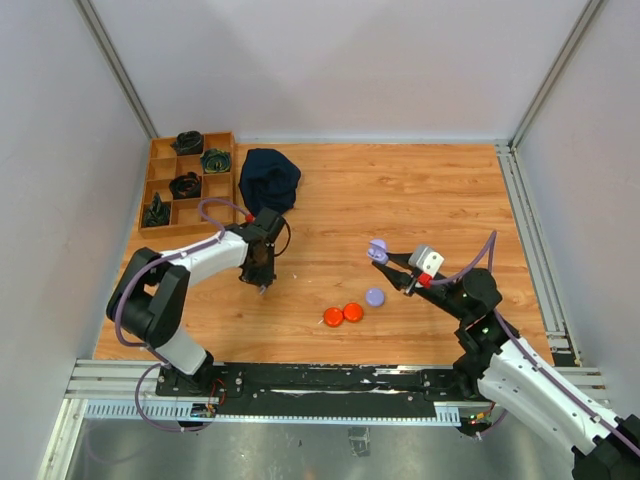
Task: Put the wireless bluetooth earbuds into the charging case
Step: Pick up the earbud from the center of the board.
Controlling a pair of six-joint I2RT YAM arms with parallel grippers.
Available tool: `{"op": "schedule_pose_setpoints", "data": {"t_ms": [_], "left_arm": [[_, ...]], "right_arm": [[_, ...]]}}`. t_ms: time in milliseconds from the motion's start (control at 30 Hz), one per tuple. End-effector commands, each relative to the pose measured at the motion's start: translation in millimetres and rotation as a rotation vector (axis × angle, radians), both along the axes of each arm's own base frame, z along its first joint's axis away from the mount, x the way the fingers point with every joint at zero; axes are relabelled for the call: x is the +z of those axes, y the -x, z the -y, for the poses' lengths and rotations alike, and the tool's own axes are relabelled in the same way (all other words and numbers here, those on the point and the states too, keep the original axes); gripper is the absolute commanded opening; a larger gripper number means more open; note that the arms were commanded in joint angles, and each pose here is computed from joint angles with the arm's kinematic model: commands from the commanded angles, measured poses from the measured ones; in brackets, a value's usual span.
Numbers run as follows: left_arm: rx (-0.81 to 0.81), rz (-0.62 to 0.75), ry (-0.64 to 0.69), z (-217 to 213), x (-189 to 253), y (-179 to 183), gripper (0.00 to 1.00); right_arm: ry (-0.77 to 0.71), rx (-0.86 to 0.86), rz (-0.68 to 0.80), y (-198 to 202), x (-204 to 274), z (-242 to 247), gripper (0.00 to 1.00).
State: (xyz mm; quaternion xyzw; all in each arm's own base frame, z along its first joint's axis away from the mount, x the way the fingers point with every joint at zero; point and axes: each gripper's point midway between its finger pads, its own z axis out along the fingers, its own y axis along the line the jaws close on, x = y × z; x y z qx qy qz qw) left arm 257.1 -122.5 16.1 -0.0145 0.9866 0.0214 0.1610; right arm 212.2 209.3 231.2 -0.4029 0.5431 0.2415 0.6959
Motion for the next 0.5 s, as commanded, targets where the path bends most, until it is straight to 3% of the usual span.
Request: {"op": "schedule_pose_setpoints", "data": {"t_ms": [0,467], "left_arm": [[0.024,0.013,0.060,4,12,7,0.15],[-0.007,0.377,0.432,74,129,-11,0.14]], "right_arm": [[-0.031,0.063,0.027,6,17,-10,0.06],[-0.065,0.140,0.028,5,26,-31,0.06]]}}
